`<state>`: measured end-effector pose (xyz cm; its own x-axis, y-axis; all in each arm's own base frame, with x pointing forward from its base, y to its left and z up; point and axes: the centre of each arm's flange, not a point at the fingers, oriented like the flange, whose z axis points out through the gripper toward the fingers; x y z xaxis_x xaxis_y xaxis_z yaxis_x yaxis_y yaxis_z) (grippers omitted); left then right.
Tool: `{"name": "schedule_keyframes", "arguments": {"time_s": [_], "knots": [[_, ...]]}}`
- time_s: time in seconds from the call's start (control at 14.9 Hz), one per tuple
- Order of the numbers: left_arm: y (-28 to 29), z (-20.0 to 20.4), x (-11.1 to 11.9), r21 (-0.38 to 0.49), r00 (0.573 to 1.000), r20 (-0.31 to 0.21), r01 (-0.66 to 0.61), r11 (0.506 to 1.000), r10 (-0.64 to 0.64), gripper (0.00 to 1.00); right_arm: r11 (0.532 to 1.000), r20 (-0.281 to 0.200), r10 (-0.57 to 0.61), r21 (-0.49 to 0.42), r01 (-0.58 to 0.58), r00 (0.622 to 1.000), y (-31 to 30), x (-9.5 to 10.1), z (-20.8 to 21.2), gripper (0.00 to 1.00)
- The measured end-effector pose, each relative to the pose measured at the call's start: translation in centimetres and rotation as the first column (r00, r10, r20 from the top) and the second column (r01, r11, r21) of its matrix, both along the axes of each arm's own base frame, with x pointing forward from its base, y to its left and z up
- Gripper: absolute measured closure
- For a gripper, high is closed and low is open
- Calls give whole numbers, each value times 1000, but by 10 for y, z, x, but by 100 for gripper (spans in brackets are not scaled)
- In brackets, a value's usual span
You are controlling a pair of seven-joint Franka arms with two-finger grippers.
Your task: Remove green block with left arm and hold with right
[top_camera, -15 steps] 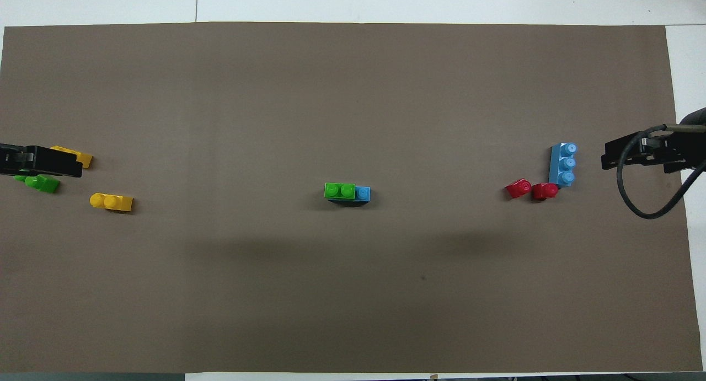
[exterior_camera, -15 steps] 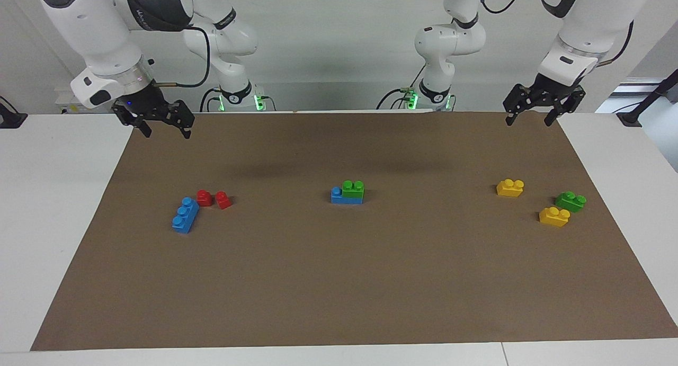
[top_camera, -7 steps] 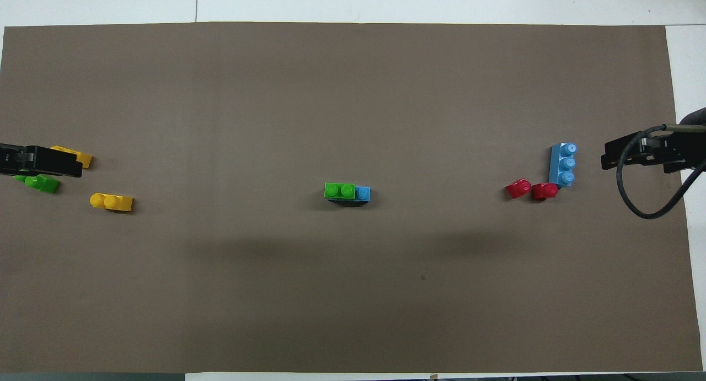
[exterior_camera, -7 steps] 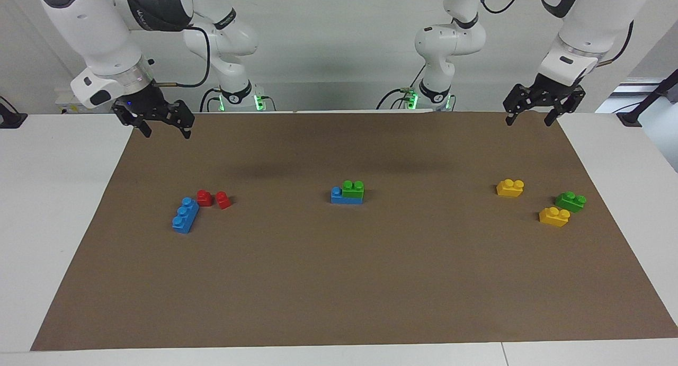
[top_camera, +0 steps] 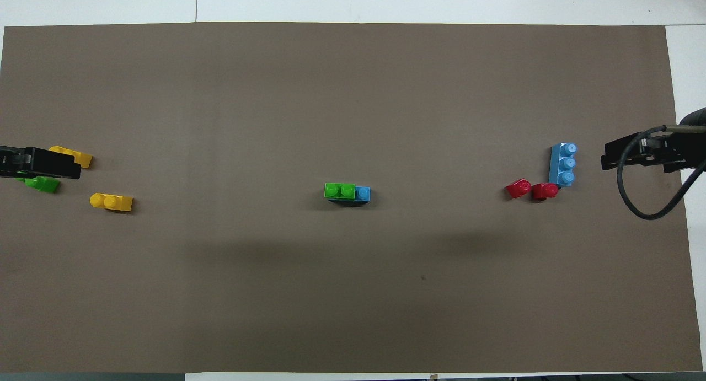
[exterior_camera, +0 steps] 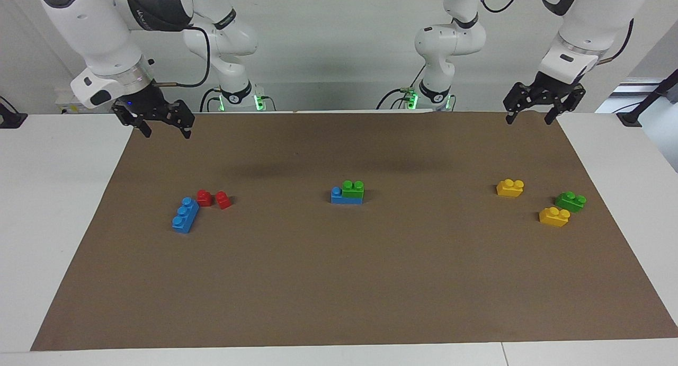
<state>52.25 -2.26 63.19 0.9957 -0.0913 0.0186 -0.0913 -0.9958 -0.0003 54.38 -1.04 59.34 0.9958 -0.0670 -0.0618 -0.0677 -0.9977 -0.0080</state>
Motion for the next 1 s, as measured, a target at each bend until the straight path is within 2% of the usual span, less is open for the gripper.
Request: {"name": "schedule_keyframes", "arguments": {"time_s": [0.2,0.33,0.54,0.67,0.87,1.0], "knots": [[-6,0,-5,2,997,-24,-69,998,69,0,999,21,-38,-2,38,999,-1,2,2,0],[-20,-1,-8,8,989,-36,-140,990,141,0,987,28,-161,-6,162,986,-1,3,2,0],[-55,-7,-17,22,964,-52,-259,966,260,0,931,28,-364,-13,364,931,5,4,2,0],[-78,-15,-27,31,933,-65,-352,935,354,0,867,15,-499,-1,499,867,14,3,0,0],[-109,-20,-42,14,842,-88,-534,846,533,0,696,-63,-715,24,717,696,43,1,-10,0],[-124,-21,-47,-13,770,-99,-634,773,630,0,607,-95,-791,9,795,605,66,-1,-15,1]]}}
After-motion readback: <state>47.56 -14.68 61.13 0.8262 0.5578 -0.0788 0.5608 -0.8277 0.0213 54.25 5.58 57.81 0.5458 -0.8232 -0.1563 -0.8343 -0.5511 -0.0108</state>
